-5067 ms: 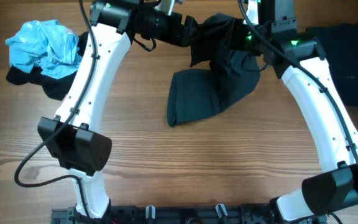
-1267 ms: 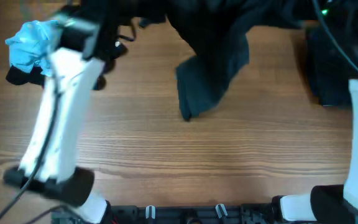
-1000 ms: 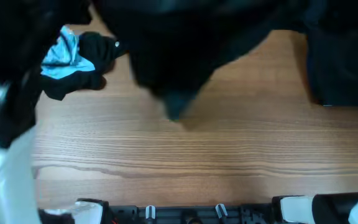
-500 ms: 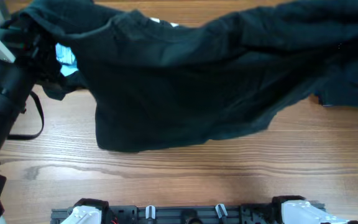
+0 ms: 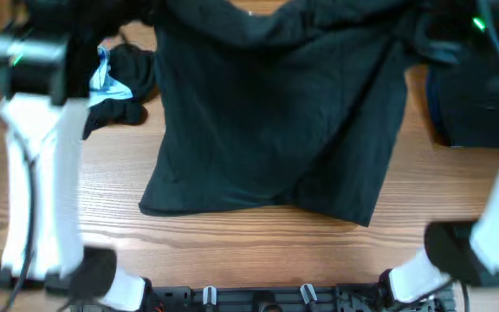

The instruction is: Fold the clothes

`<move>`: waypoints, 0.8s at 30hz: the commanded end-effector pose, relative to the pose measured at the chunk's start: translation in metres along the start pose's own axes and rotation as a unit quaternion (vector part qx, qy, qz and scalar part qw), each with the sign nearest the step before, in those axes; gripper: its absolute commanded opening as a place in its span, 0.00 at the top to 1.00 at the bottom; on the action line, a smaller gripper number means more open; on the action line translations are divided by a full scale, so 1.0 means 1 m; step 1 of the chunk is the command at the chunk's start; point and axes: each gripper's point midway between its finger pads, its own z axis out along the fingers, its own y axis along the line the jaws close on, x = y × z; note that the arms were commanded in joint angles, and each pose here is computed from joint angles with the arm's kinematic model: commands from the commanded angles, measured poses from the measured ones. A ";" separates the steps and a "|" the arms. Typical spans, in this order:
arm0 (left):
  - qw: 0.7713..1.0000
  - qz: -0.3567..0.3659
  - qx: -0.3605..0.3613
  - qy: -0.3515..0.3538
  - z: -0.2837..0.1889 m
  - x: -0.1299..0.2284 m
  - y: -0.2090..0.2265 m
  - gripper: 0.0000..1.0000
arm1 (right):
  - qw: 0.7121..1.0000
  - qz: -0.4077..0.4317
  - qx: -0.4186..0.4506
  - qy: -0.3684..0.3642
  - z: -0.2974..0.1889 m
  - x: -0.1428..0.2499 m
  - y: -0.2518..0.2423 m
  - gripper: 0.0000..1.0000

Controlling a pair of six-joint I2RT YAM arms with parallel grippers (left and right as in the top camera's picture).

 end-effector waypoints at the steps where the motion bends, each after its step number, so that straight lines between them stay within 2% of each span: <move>1: 1.000 0.011 -0.026 0.007 0.061 0.009 0.018 0.96 | 1.000 -0.017 0.010 0.019 0.076 -0.005 -0.007 0.96; 7: 0.998 0.012 -0.056 -0.001 0.167 0.037 0.045 0.96 | 0.999 -0.017 0.009 0.037 0.201 0.005 -0.015 0.96; 10: 0.998 0.012 -0.056 -0.004 0.201 0.051 0.051 0.96 | 0.999 -0.017 0.011 0.040 0.245 0.014 -0.021 0.96; 16: 0.998 0.009 -0.057 0.010 0.273 0.105 0.066 0.95 | 0.999 -0.007 0.021 0.049 0.330 0.045 -0.046 0.96; 17: 0.998 0.009 -0.058 0.012 0.281 0.112 0.068 0.92 | 0.998 -0.006 0.023 0.050 0.340 0.049 -0.051 0.96; 18: 0.998 0.009 -0.060 0.015 0.288 0.120 0.070 0.85 | 0.998 -0.005 0.024 0.050 0.347 0.053 -0.054 0.96; 20: 0.998 0.009 -0.062 0.017 0.296 0.128 0.073 0.54 | 0.998 -0.003 0.026 0.050 0.358 0.058 -0.060 0.94; 21: 0.998 0.009 -0.062 0.018 0.299 0.131 0.074 0.41 | 0.998 -0.002 0.027 0.050 0.363 0.060 -0.062 0.89; 22: 0.998 0.008 -0.063 0.018 0.299 0.132 0.075 0.25 | 0.999 -0.001 0.028 0.045 0.364 0.058 -0.064 0.65; 23: 0.998 0.008 -0.064 0.017 0.299 0.131 0.077 0.19 | 0.999 -0.003 0.029 0.041 0.364 0.056 -0.066 0.31; 24: 0.998 0.007 -0.066 0.014 0.299 0.129 0.080 0.13 | 0.999 -0.005 0.030 0.033 0.363 0.052 -0.069 0.12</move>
